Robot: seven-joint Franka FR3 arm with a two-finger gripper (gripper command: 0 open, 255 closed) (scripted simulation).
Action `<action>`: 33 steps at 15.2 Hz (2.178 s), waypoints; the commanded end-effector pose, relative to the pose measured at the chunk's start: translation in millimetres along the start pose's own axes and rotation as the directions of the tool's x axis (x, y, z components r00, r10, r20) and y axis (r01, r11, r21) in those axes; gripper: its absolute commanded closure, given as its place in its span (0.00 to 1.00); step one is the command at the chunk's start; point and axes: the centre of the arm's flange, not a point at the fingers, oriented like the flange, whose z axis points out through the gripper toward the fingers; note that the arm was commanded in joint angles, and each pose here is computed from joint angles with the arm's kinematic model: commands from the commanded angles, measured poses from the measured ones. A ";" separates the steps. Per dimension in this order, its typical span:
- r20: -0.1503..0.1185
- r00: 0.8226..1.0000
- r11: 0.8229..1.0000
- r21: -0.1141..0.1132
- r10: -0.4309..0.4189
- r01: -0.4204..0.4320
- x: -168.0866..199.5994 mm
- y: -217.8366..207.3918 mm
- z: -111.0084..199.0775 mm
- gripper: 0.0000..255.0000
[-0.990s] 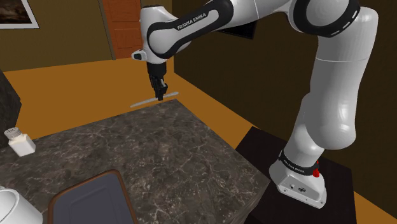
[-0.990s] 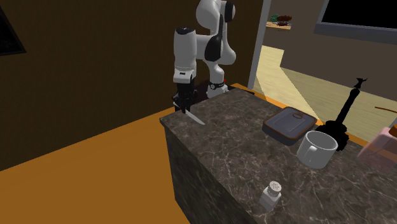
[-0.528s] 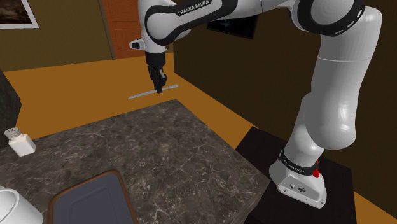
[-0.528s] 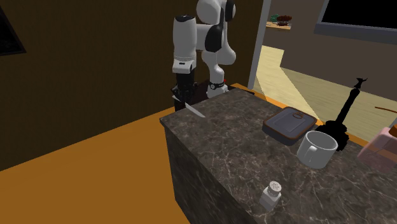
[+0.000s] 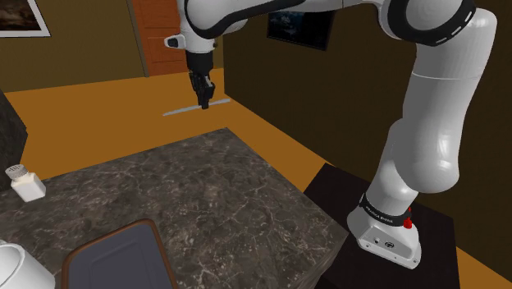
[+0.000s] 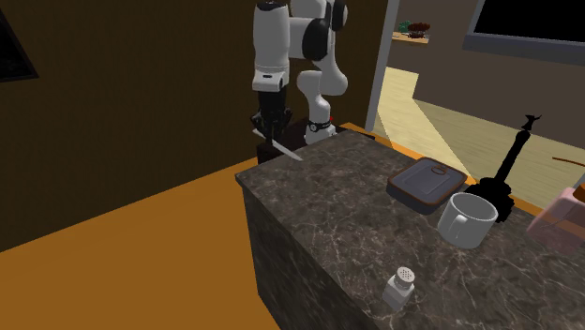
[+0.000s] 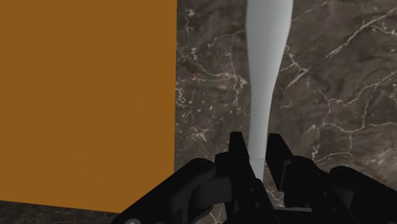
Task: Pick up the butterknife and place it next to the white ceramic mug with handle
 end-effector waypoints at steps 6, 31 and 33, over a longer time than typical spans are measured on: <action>0.000 1.000 1.000 0.000 0.000 0.000 48.7 -20.3 -15.4 1.00; 0.000 1.000 1.000 0.000 0.000 0.000 278.1 -122.4 10.4 1.00; 0.000 1.000 1.000 0.000 0.000 0.000 278.1 -122.8 20.9 1.00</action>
